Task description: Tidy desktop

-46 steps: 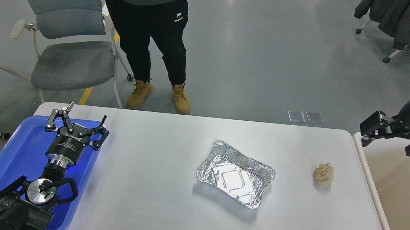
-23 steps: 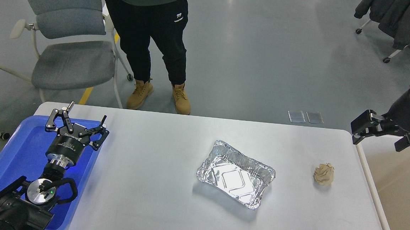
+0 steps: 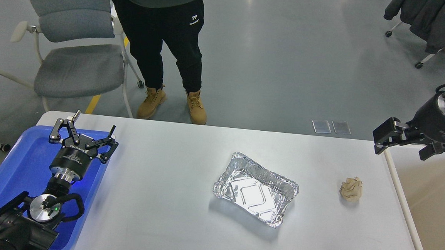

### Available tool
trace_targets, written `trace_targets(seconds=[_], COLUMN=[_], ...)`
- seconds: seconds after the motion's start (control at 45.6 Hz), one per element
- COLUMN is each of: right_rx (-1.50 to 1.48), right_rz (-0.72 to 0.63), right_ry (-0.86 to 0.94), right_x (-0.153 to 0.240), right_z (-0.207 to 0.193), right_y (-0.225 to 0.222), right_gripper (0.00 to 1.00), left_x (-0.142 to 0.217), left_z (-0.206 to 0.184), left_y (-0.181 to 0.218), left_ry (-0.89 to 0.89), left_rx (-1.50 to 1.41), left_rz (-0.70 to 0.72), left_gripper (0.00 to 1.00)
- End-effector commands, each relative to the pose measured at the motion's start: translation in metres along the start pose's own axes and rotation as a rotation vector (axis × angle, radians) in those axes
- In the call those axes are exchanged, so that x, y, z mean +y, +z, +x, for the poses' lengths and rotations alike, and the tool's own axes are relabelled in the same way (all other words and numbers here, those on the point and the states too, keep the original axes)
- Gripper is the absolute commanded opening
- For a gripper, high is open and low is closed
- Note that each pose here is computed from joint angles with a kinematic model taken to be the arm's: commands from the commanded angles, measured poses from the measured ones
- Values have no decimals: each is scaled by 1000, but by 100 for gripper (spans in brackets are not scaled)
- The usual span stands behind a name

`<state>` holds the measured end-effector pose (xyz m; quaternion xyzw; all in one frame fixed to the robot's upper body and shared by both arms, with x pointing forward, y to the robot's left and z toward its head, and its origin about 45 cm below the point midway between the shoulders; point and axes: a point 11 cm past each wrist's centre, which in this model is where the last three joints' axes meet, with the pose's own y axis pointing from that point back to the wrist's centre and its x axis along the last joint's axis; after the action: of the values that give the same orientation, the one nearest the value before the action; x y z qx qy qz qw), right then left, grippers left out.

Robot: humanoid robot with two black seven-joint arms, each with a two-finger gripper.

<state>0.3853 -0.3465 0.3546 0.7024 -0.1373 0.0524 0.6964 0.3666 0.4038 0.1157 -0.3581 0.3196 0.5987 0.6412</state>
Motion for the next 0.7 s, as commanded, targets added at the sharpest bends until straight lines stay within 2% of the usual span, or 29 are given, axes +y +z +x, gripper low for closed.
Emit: trace_targets(seconds=[0.0,0.263,0.505,0.68], right_rx=[14,90,161,143], right_rz=[7,32,41,47], right_ry=[2,-5,-22,19], right_x=[-3,-11,-34,-38], right_z=[1,6,-2,1], right_y=[-4,-41,-75,-77], right_gripper=[100,100,100,100], left_x=[0,0,0,0], left_z=[0,0,0,0], left_y=[0,0,0,0], left_ry=[1,0,1,0], left_rx=[-1,-1,0,-1], left_rz=[1,1,0,1], left_gripper=[100,100,100,100])
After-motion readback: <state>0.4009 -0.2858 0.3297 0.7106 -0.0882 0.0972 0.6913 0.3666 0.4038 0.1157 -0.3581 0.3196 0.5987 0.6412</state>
